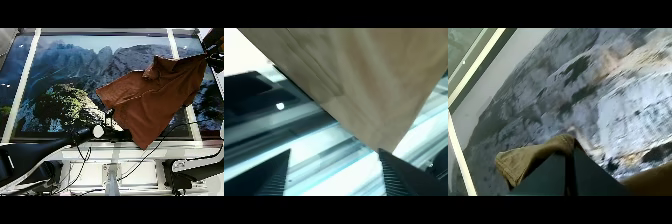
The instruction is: Fold the clothes and pants, and hang the long-sleeved shirts on hangers.
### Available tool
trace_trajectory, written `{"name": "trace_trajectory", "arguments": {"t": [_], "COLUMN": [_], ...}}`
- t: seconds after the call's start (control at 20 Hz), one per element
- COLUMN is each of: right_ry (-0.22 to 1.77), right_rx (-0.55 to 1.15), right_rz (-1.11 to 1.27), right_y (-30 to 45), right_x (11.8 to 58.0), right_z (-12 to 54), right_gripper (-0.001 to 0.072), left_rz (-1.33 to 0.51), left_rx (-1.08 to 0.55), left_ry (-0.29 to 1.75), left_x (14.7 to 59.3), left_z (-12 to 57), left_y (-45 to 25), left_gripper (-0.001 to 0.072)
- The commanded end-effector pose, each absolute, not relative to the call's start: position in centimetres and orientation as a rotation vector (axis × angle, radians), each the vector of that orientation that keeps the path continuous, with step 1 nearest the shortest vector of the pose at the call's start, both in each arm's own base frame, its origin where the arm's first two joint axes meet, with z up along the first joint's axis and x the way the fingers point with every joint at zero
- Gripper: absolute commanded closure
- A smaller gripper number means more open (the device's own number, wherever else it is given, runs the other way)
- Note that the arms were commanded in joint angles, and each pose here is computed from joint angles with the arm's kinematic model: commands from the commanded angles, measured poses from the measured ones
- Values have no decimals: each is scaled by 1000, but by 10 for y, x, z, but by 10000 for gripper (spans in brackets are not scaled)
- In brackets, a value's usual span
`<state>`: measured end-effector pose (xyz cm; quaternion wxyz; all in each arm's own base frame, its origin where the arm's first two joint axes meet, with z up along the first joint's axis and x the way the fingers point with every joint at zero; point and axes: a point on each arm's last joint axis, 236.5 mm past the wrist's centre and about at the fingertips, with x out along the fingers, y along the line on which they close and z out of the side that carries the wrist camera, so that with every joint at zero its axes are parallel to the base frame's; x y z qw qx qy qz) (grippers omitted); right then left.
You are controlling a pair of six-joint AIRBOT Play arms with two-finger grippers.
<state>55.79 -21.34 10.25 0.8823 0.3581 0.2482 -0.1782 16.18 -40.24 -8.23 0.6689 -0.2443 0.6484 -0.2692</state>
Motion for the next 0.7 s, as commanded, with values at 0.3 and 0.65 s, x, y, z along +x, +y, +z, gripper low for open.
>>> {"name": "trace_trajectory", "arguments": {"t": [0.3, 0.65], "right_ry": [529, 539], "right_rx": [750, 751], "right_rz": [-370, -369], "right_y": [-212, -211], "right_x": [556, 555], "right_z": [101, 99], "right_gripper": [700, 700], "left_rz": [-633, -647], "left_rx": [-548, -547], "left_ry": [1528, 1518], "left_x": [128, 143], "left_z": [-104, -117], "left_y": [-437, -475], "left_gripper": [43, 59]}}
